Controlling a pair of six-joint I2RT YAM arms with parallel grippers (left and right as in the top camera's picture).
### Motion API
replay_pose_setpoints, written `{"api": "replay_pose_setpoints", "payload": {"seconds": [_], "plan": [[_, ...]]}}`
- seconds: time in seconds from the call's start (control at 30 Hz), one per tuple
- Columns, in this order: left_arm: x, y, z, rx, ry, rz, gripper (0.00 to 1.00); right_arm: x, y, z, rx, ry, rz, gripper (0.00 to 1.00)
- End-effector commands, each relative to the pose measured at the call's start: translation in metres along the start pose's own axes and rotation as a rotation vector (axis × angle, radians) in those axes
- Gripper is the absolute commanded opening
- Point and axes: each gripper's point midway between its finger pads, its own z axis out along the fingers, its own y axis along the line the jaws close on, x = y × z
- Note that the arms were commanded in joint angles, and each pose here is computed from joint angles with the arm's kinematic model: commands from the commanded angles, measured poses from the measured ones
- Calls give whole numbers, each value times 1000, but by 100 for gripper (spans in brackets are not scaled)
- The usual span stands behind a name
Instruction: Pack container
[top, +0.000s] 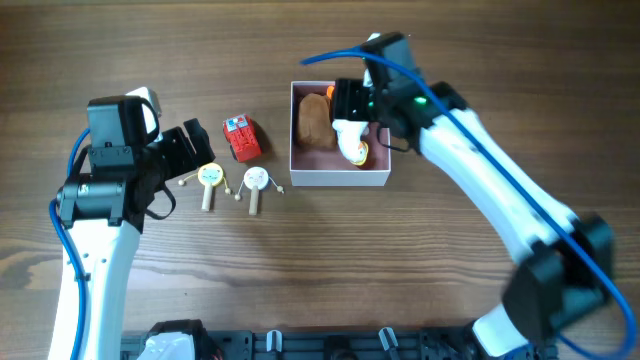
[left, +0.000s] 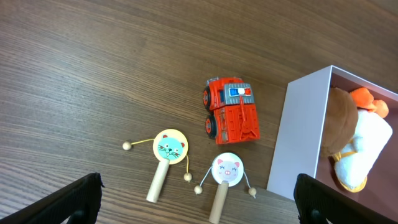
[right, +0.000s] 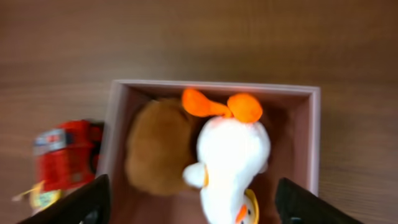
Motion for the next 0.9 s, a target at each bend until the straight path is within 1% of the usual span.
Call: {"api": "replay_pose_setpoints", "payload": {"seconds": [0.0, 0.13, 0.2, 0.3, 0.37, 0.47, 0.53, 0.57, 0.67, 0.87], "plan": [[-7, -4, -5, 18, -15, 21, 100, -35, -3, -69, 16, -153, -36, 91], [-6, -5, -5, 24, -14, 12, 100, -37, -39, -100, 100, -170, 19, 97], [-4, -12, -5, 65, 0, -46, 100, -34, -66, -103, 154, -146, 68, 99], [-1, -19, -6, 109, 22, -113, 100, -25, -109, -97, 220, -79, 151, 99], [-6, -22, -6, 125, 9, -161, 100, -19, -127, -91, 213, -36, 200, 100], [-14, -25, -6, 139, -24, -167, 100, -8, -150, -80, 186, 37, 283, 99], [-17, -27, -4, 146, -23, -221, 99, 1, -164, -74, 183, 85, 330, 100], [-12, -25, 1, 127, 10, -271, 99, 6, -172, -71, 190, 110, 354, 100], [3, -19, 28, 69, 131, -305, 99, 17, -187, -63, 216, 157, 389, 100], [4, -35, 75, 26, 253, -271, 99, 22, -190, -58, 222, 181, 393, 100]]}}
